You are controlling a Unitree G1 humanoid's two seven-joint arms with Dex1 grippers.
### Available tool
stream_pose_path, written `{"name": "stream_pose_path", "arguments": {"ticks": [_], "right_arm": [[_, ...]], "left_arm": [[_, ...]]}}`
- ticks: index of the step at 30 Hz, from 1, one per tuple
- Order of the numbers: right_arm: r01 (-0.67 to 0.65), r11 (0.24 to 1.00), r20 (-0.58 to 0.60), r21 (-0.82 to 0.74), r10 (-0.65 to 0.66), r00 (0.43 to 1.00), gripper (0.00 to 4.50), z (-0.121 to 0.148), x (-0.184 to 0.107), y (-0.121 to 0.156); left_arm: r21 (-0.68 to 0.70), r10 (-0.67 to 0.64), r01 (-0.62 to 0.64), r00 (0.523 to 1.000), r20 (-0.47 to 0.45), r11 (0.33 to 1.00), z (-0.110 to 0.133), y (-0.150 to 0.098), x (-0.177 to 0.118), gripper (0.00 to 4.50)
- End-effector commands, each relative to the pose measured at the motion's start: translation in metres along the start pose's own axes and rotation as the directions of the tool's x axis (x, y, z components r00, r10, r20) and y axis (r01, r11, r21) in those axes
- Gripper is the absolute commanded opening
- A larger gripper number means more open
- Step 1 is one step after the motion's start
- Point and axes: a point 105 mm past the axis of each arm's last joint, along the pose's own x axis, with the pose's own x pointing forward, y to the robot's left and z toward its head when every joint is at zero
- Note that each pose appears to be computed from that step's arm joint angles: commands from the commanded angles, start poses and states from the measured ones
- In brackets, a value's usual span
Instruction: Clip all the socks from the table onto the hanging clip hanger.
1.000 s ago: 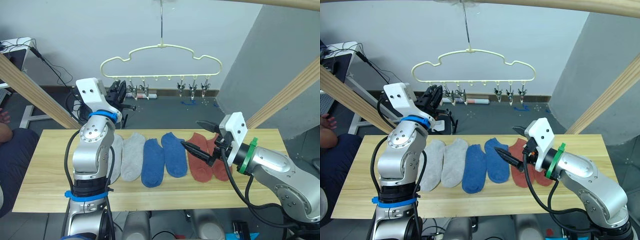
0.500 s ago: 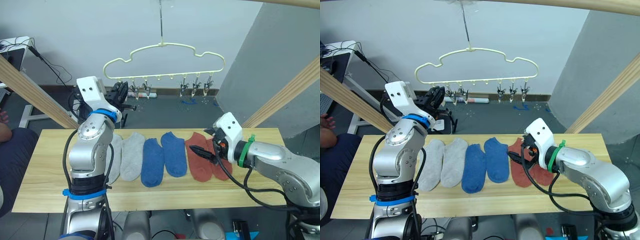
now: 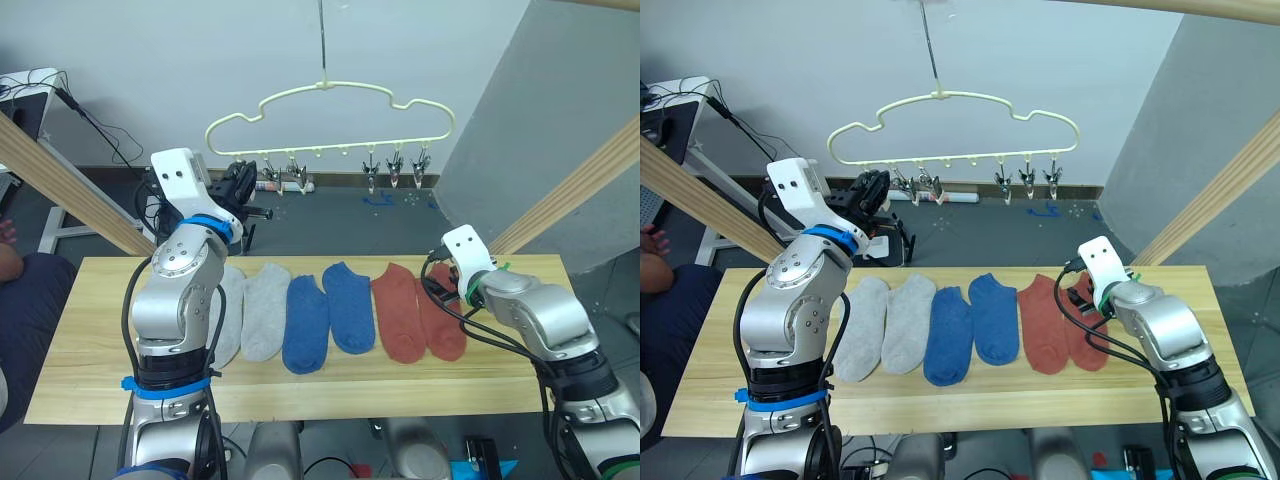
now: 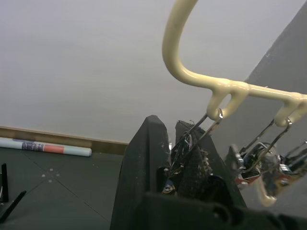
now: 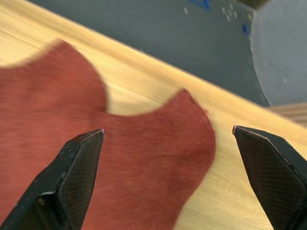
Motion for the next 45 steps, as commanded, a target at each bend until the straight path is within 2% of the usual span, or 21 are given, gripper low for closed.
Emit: {"name": "stream_pose_path", "arguments": {"ticks": [1,9,18,21,24,35,45], "right_arm": [[0.046,0.999,0.004,-0.002,-0.046,0.999,4.50,0.000,0.007,-0.011],[0.058,0.997,-0.054,0.049,-0.056,0.997,4.50,-0.016,0.020,-0.016],[0.047,0.988,-0.097,0.145,-0.033,0.995,4.50,-0.021,0.019,-0.012],[0.055,0.990,-0.093,0.132,-0.043,0.995,4.50,-0.020,0.018,-0.014],[0.060,0.991,-0.089,0.120,-0.050,0.995,3.91,-0.020,0.017,-0.016],[0.097,0.990,-0.106,0.107,-0.085,0.991,0.12,-0.024,0.015,-0.021],[0.092,0.992,-0.094,0.089,-0.084,0.992,0.05,-0.021,0.014,-0.021]], "left_arm": [[0.015,0.005,-0.006,0.999,0.040,1.000,0.012,-0.001,-0.002,0.27],[0.018,0.012,-0.013,0.999,0.045,1.000,0.014,0.000,-0.004,0.27],[0.020,0.009,-0.010,0.999,0.045,1.000,0.015,-0.002,-0.004,0.27],[0.020,0.007,-0.007,0.999,0.047,1.000,0.014,-0.003,-0.003,0.27],[0.020,0.004,-0.005,0.999,0.048,1.000,0.015,-0.003,-0.002,0.27],[0.020,0.001,-0.002,0.999,0.047,1.000,0.014,-0.005,0.000,0.27],[0.016,0.001,-0.001,1.000,0.031,1.000,0.011,-0.004,-0.001,0.27]]}}
